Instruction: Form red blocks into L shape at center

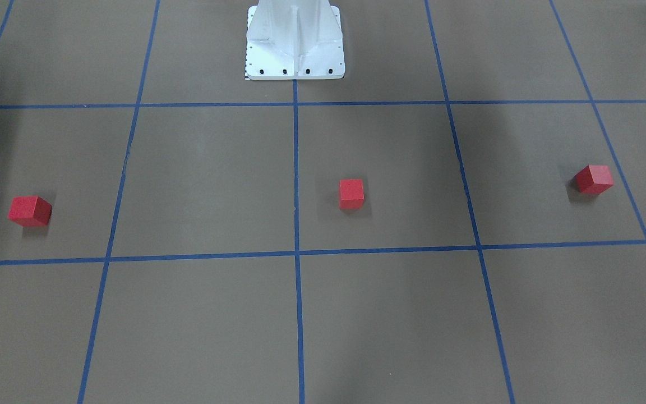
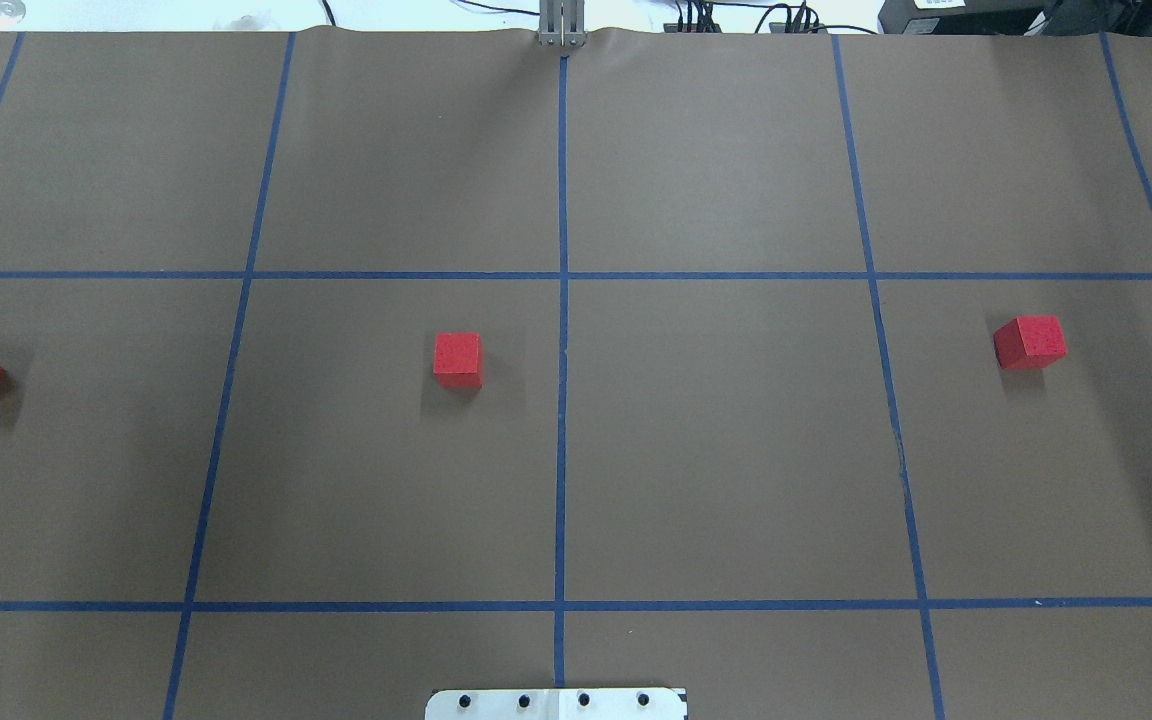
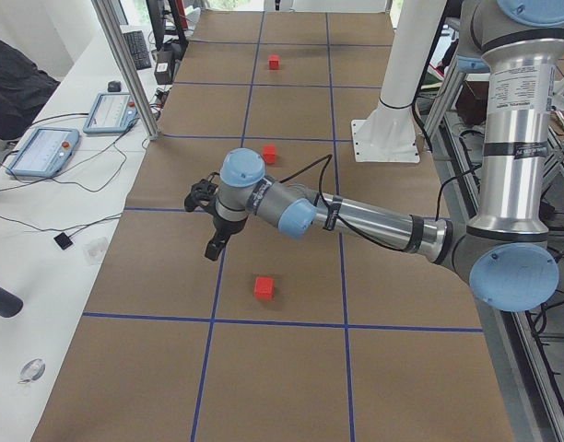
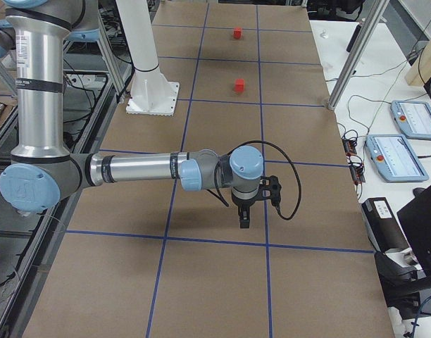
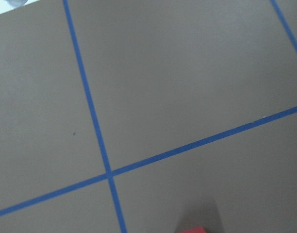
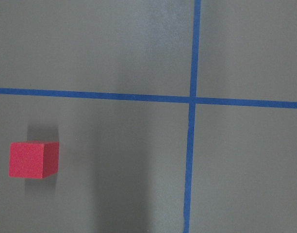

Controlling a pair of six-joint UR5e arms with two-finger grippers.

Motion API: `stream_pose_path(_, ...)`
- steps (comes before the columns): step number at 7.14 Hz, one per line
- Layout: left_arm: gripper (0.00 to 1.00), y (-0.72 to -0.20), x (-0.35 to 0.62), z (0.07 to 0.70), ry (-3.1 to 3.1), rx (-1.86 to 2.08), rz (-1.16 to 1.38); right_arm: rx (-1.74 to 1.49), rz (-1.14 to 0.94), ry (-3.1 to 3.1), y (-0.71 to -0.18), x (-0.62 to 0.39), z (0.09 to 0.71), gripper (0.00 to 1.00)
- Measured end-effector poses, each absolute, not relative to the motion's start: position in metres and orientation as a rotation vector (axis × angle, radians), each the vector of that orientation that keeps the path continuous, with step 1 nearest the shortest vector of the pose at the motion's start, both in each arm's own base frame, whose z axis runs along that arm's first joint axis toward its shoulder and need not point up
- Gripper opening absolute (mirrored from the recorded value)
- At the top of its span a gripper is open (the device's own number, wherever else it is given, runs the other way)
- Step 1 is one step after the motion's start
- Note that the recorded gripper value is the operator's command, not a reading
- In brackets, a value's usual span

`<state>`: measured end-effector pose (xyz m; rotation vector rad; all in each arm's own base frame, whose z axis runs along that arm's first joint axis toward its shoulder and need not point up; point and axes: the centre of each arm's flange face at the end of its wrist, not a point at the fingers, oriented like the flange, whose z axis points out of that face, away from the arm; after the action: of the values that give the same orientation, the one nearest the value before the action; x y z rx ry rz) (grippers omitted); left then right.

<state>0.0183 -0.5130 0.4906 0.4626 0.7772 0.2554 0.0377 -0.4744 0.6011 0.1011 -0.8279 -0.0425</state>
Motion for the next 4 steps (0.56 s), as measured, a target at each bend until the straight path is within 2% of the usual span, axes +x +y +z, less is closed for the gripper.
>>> stream_pose_path(4, 1.00, -0.526, 0.162, 0.377, 0.983, 0.291, 0.003, 0.119, -0.060, -0.830, -0.476, 0.033, 0.598, 0.99)
